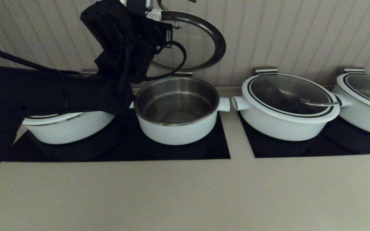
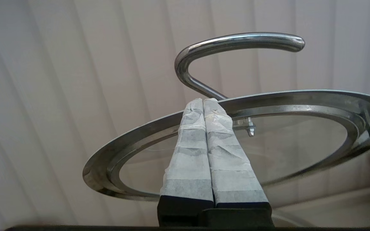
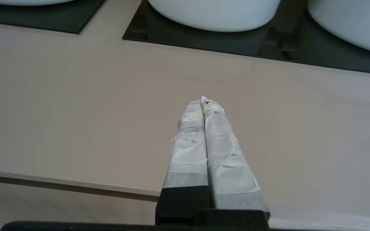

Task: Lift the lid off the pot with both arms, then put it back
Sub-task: Open the pot lid completely, then close the pot lid

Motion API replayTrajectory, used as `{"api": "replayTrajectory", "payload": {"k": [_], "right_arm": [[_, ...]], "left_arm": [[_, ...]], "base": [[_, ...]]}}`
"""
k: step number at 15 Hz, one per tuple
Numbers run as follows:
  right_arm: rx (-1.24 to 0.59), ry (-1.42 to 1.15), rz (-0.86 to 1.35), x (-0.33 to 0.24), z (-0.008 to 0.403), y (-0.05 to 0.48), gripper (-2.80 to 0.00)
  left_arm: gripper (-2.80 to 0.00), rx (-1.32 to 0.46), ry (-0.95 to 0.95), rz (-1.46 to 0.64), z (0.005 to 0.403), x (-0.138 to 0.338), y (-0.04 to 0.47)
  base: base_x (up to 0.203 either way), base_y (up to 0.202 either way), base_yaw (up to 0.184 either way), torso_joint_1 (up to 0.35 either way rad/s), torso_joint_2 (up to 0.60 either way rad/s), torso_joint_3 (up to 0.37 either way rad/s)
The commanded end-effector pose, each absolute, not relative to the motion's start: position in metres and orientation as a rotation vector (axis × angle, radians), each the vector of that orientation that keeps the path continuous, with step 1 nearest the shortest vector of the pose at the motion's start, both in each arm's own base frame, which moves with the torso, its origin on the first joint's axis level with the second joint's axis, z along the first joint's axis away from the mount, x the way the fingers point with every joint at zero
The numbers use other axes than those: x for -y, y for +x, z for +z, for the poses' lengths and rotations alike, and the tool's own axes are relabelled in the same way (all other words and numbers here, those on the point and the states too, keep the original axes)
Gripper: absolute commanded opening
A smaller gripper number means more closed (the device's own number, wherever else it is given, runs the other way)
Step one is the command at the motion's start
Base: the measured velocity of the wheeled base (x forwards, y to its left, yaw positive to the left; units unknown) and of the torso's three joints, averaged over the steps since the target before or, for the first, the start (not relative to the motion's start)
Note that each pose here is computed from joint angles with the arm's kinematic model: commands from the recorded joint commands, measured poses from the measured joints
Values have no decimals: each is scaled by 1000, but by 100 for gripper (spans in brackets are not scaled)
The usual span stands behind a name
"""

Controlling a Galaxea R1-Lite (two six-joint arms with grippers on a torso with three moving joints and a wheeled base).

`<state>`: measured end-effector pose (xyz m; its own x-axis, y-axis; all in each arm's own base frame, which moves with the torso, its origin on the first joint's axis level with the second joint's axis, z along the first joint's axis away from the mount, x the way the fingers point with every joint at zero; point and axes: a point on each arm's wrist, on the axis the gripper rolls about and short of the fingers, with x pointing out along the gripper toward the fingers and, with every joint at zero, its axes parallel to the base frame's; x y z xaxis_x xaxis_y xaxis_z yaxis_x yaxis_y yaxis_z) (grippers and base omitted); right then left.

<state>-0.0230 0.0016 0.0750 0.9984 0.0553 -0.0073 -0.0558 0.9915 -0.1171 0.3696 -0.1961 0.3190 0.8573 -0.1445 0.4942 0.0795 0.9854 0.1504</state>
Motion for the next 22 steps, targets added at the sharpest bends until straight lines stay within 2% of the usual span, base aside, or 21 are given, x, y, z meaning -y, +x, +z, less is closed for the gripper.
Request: {"api": "replayTrajectory", "payload": {"k": [1, 18, 22], "right_arm": [[-6, -119, 57, -2, 75, -23, -280], [-5, -119, 57, -2, 75, -23, -280], [-6, -118, 56, -2, 75, -23, -280]], "left_arm": [[-280, 542, 121, -114, 329, 193, 363], [-280, 514, 179, -107, 348, 159, 302], [-280, 429, 229, -123, 354, 151, 293]], "base": [[0, 0, 0, 0, 0, 0], [0, 0, 0, 0, 0, 0], [0, 0, 0, 0, 0, 0]]}}
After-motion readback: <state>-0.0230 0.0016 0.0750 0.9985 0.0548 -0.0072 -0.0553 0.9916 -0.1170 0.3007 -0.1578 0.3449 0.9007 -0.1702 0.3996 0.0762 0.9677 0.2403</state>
